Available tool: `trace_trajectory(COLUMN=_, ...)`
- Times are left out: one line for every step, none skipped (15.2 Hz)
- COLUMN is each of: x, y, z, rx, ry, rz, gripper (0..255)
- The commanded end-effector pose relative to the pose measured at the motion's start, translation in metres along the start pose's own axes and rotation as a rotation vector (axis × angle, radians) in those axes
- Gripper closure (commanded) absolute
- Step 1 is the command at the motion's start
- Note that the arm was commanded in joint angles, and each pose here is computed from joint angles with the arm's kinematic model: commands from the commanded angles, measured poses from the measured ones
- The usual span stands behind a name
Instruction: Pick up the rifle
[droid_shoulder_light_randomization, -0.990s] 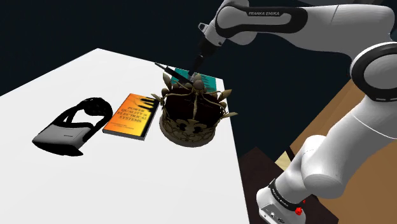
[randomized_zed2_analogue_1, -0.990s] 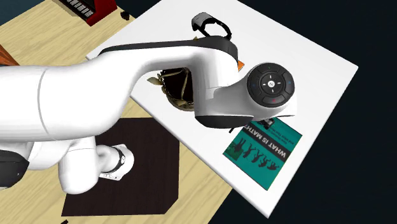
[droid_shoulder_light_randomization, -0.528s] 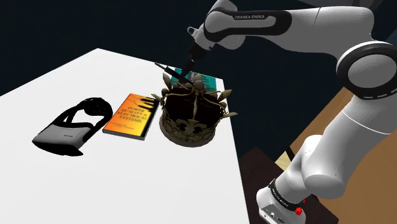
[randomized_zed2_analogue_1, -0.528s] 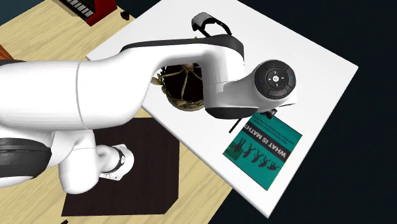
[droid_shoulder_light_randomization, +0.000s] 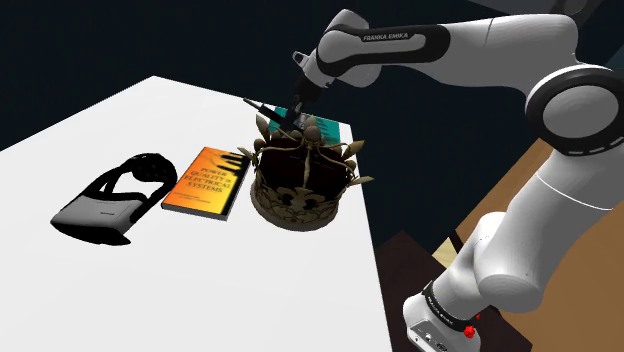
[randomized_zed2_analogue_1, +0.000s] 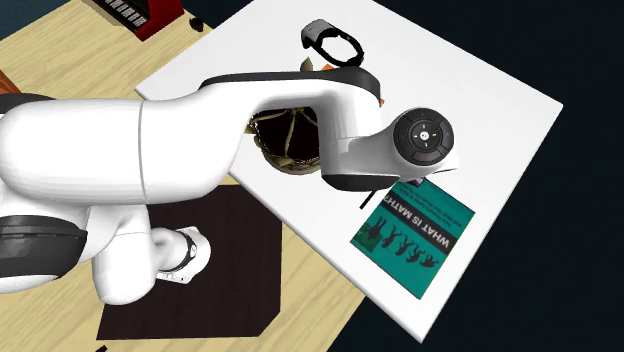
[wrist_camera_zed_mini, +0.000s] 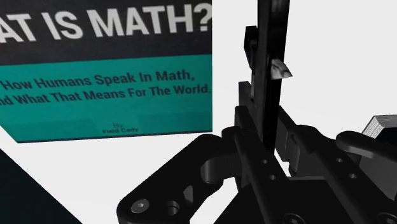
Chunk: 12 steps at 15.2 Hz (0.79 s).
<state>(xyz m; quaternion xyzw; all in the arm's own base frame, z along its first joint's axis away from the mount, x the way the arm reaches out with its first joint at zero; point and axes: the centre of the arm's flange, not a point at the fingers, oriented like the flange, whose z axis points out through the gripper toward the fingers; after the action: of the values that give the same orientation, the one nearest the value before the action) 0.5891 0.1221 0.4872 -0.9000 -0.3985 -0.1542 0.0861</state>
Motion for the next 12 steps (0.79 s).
trace_trajectory(x=0.000, y=0.000, z=0.000, rx=0.000, ry=0.000, rz=0.000, gripper=255)
trace_trajectory(x=0.000, y=0.000, z=0.000, rx=0.000, ry=0.000, rz=0.000, gripper=255)
trace_trajectory(x=0.000, y=0.000, z=0.000, rx=0.000, ry=0.000, rz=0.000, gripper=255)
trace_trajectory(x=0.000, y=0.000, z=0.000, rx=0.000, ry=0.000, rz=0.000, gripper=255)
trace_trajectory(x=0.000, y=0.000, z=0.000, rx=0.000, ry=0.000, rz=0.000, gripper=255)
trace_trajectory(x=0.000, y=0.000, z=0.000, rx=0.000, ry=0.000, rz=0.000, gripper=255)
trace_trajectory(x=0.000, y=0.000, z=0.000, rx=0.000, ry=0.000, rz=0.000, gripper=255)
trace_trajectory(x=0.002, y=-0.001, z=-0.005, rx=0.000, ry=0.000, rz=0.000, gripper=255)
trace_trajectory(x=0.004, y=-0.001, z=-0.010, rx=0.000, ry=0.000, rz=0.000, gripper=255)
trace_trajectory(x=0.006, y=-0.001, z=-0.015, rx=0.000, ry=0.000, rz=0.000, gripper=255)
trace_trajectory(x=0.007, y=-0.001, z=-0.020, rx=0.000, ry=0.000, rz=0.000, gripper=255)
trace_trajectory(x=0.009, y=-0.001, z=-0.025, rx=0.000, ry=0.000, rz=0.000, gripper=255)
